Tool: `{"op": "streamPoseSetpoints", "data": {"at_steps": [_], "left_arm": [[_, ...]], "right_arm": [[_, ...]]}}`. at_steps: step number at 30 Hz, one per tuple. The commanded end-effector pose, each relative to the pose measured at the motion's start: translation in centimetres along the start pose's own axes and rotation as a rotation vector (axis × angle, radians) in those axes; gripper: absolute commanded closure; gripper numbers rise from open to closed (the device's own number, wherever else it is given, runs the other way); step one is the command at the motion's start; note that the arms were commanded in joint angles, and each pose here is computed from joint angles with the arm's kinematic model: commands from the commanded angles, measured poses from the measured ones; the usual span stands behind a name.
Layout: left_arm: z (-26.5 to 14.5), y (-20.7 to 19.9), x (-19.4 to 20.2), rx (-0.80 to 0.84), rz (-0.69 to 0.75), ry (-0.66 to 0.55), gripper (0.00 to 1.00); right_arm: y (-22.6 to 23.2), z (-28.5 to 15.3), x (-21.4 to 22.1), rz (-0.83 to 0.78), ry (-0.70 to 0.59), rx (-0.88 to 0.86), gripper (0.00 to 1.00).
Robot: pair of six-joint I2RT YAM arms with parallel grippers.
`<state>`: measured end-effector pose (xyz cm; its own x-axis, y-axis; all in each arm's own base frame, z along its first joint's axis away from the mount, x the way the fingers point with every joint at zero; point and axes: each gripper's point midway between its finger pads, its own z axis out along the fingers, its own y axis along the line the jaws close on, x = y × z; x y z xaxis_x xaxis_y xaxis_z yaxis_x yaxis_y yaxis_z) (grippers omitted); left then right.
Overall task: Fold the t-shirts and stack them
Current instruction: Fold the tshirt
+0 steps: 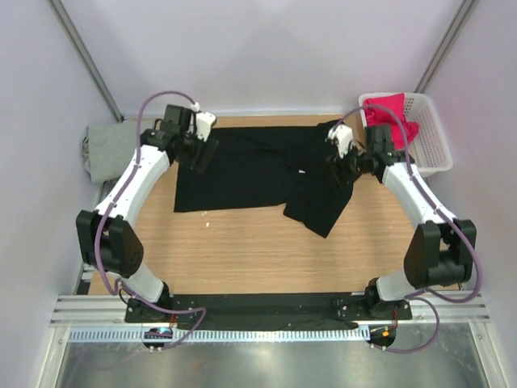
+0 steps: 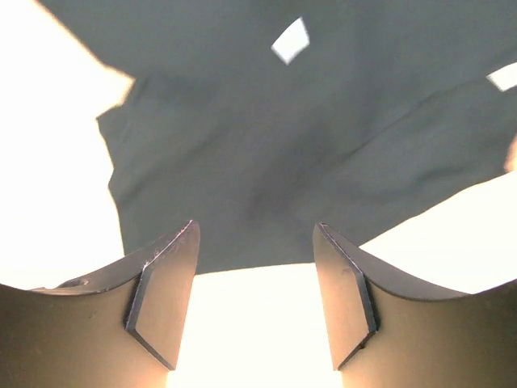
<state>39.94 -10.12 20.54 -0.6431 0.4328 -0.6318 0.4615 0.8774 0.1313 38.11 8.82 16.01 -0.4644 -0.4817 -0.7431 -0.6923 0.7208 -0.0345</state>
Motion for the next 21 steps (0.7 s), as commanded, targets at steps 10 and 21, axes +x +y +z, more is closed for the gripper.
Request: {"op": "streamPoseSetpoints", "data": {"at_steps": [10, 21], "left_arm": [[3.8, -1.9, 11.9, 0.057, 0.046, 0.279, 0.2], [4.5, -2.5, 11.8, 0.059, -0.016, 0.249, 0.21]], "right_arm": [[11.1, -2.9, 9.7, -0.428, 0.082, -0.19, 0.36], [13.5, -1.1, 11.0, -0.518, 0.143, -0.29, 0.37]]}}
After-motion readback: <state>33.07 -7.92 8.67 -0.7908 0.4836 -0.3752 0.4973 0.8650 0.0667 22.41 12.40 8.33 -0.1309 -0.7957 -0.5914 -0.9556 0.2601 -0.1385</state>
